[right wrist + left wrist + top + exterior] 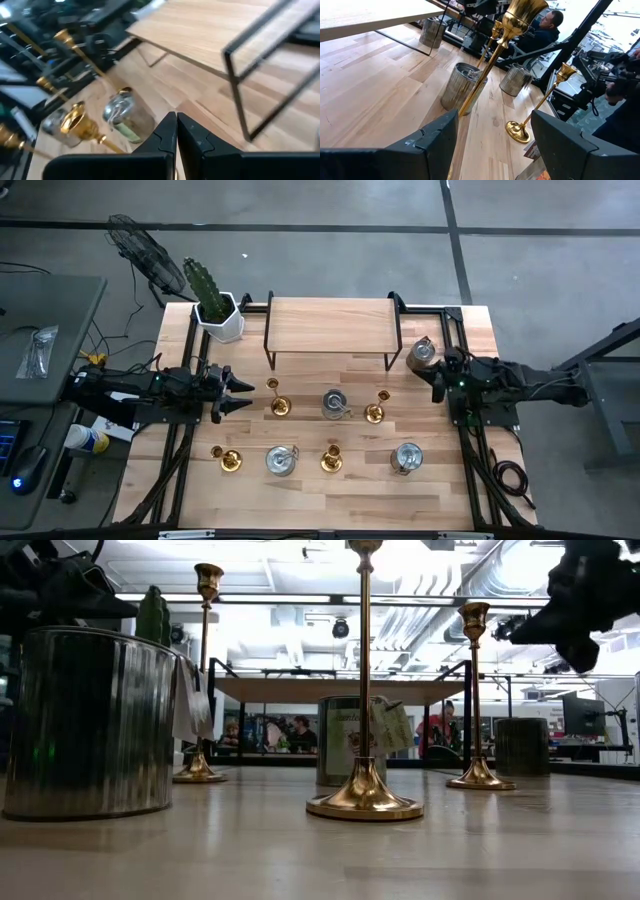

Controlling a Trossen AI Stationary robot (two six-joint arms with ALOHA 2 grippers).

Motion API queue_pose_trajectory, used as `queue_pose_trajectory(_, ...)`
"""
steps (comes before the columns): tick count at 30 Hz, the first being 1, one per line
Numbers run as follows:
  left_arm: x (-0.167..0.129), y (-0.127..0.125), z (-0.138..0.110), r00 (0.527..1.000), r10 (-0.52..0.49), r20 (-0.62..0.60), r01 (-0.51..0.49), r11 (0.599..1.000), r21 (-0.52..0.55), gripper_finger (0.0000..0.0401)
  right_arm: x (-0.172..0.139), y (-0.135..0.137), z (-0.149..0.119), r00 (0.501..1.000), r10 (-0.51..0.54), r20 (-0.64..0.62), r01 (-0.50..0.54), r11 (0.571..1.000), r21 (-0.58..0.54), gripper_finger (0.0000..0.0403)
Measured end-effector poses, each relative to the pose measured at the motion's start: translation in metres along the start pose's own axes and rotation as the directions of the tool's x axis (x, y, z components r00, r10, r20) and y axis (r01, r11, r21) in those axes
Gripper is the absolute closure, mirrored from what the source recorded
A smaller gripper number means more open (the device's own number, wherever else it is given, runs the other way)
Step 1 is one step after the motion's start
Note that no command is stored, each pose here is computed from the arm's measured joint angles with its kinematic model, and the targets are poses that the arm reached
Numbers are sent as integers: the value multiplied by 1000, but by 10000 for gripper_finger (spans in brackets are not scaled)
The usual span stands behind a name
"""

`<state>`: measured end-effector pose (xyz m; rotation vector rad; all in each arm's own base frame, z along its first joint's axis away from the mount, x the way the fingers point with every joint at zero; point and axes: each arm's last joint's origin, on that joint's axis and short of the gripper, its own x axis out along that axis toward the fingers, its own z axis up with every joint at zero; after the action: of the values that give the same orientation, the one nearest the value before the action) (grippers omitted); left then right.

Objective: Pick & Place candle stick holders
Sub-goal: Put the silver scented candle on the shelf

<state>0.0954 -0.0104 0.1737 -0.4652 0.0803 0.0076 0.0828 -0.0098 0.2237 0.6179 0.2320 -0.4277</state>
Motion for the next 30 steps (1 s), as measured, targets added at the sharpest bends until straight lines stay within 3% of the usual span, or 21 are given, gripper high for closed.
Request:
queue_pose_trajectory(4,0,0,0,1000,0,0,0,1000,0,155,-2,5,16,993,-105,-61,108,993,41,398)
queue_pose_trajectory(9,0,0,0,1000,0,0,0,1000,0,155,-3,12,43,948,-284,-142,286,958,-4,398)
queue_pose_trajectory(15,0,0,0,1000,0,0,0,1000,0,155,10,11,67,807,-518,-283,501,855,-134,398)
queue_pose_trajectory(21,0,0,0,1000,0,0,0,1000,0,155,31,0,82,673,-629,-390,625,765,-155,395)
queue_pose_trajectory(25,0,0,0,1000,0,0,0,1000,0,155,39,-10,89,604,-669,-433,680,716,-157,360)
queue_pose_trajectory(30,0,0,0,1000,0,0,0,1000,0,155,40,-23,93,560,-685,-466,748,660,-70,264)
